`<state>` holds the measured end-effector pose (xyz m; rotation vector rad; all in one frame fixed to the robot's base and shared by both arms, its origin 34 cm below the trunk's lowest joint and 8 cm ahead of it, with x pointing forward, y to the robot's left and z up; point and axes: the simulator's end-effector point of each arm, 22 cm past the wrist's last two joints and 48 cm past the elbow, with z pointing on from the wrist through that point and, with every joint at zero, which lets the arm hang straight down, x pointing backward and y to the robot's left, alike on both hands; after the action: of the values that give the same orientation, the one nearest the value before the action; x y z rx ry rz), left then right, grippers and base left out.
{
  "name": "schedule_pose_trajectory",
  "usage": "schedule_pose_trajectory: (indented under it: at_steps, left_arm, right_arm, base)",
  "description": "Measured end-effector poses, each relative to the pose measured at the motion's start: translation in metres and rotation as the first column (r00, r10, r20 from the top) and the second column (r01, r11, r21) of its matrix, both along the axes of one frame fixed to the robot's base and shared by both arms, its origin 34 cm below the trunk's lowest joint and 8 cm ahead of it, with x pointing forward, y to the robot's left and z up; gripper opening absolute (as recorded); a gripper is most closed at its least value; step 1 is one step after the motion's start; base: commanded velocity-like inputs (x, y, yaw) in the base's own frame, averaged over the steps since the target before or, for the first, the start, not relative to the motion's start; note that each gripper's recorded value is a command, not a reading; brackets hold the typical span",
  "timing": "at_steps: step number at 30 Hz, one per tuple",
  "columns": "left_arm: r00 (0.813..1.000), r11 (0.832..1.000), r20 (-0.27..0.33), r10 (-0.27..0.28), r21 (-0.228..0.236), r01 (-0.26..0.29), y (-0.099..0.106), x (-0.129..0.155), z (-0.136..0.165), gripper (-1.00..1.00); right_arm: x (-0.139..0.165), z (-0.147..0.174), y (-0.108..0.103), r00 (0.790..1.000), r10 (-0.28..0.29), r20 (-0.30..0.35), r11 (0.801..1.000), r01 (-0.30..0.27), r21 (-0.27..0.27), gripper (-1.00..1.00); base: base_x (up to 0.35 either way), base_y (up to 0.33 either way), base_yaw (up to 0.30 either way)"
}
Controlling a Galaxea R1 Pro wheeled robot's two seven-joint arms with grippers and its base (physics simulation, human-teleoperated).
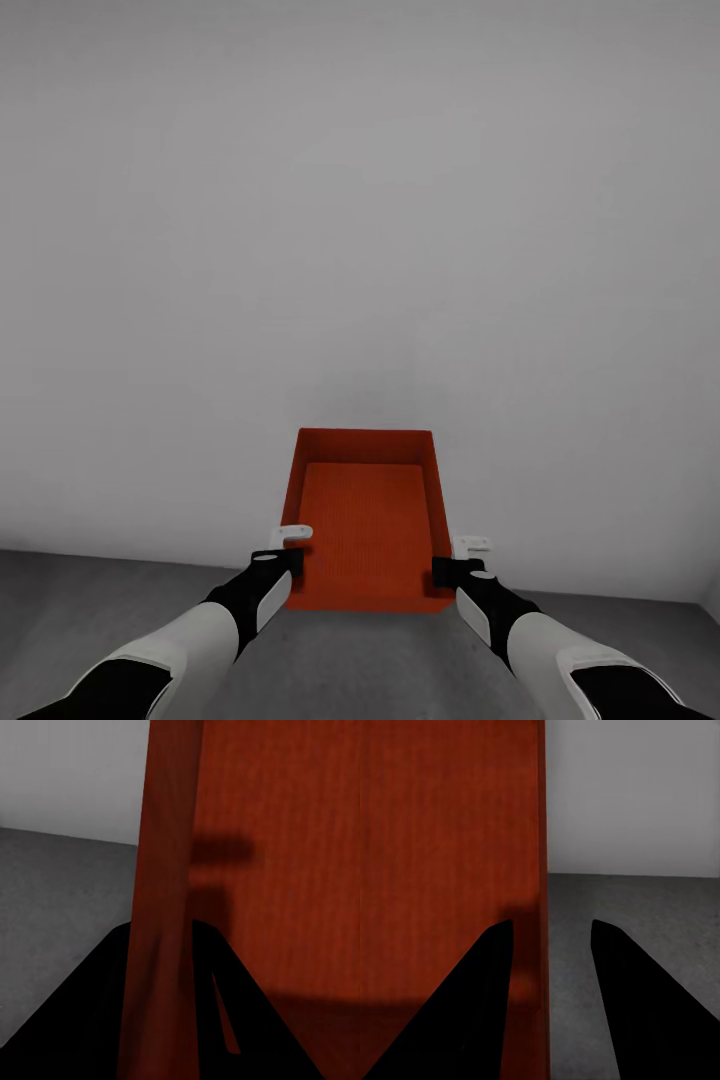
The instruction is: Move the two storage containers from the living room to the garage. In the garage, place one container on the floor and stack the other container on top of it (either order is fine).
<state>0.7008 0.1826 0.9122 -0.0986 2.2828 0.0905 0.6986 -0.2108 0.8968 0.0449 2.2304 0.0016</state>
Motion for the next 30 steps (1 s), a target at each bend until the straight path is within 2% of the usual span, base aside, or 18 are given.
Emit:
schedule_pose_trajectory:
  at_steps: [30]
  left_arm:
    - [0.999,1.0,-0.044,0.0,0.0,0.0,0.0,-0.004,-0.027,-1.0]
  right_arm:
    - [-0.005,-0.028,0.0,0.999,-0.001,-0.044,1.0,0.001,0.001,-1.0]
  base:
    - [0.0,0.0,0.0]
